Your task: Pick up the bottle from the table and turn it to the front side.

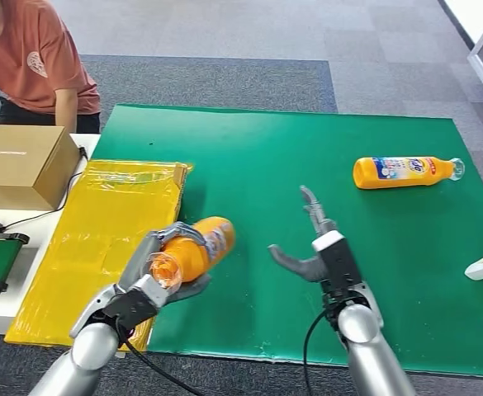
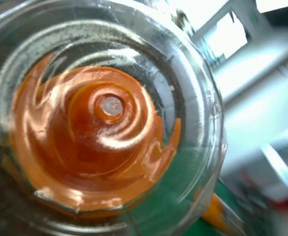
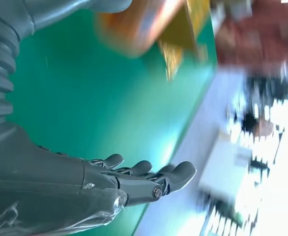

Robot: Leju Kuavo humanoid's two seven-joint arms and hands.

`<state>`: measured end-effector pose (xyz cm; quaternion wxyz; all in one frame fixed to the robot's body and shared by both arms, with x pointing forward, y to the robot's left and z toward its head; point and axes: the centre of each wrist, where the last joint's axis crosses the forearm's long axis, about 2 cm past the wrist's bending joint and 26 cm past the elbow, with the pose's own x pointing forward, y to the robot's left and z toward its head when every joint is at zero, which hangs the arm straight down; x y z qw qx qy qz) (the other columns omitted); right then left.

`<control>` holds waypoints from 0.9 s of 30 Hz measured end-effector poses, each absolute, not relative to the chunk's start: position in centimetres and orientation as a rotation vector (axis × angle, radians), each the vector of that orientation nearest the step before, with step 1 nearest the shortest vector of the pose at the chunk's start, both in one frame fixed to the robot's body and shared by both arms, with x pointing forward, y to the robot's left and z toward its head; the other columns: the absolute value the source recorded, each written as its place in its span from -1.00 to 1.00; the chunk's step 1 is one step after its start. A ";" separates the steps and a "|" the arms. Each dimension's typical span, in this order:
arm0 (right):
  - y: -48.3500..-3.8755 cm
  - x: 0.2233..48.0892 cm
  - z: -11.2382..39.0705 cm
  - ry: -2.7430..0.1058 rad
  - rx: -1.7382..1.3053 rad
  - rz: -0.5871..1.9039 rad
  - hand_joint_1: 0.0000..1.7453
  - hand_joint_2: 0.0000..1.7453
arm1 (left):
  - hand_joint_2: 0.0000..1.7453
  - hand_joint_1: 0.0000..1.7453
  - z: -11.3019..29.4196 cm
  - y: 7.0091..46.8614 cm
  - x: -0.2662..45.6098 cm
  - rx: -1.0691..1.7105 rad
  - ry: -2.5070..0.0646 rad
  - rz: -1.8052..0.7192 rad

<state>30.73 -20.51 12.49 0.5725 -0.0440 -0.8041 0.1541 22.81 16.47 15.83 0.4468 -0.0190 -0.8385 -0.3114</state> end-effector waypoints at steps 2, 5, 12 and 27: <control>-22.1 30.8 13.2 -1.912 -0.140 0.288 -1.00 1.00 | 1.00 1.00 15.8 16.9 22.5 0.429 -2.130 -0.881; -23.3 30.7 14.7 -1.968 -0.117 0.207 -1.00 1.00 | 1.00 1.00 15.3 17.1 22.4 0.893 -2.106 -1.014; -24.0 30.4 18.2 -2.114 0.034 0.119 -1.00 1.00 | 1.00 1.00 10.0 19.5 24.3 1.110 -1.791 -1.150; -22.8 29.9 20.2 -2.205 0.017 0.198 -1.00 1.00 | 1.00 -1.00 4.6 22.6 26.6 1.175 -1.553 -1.282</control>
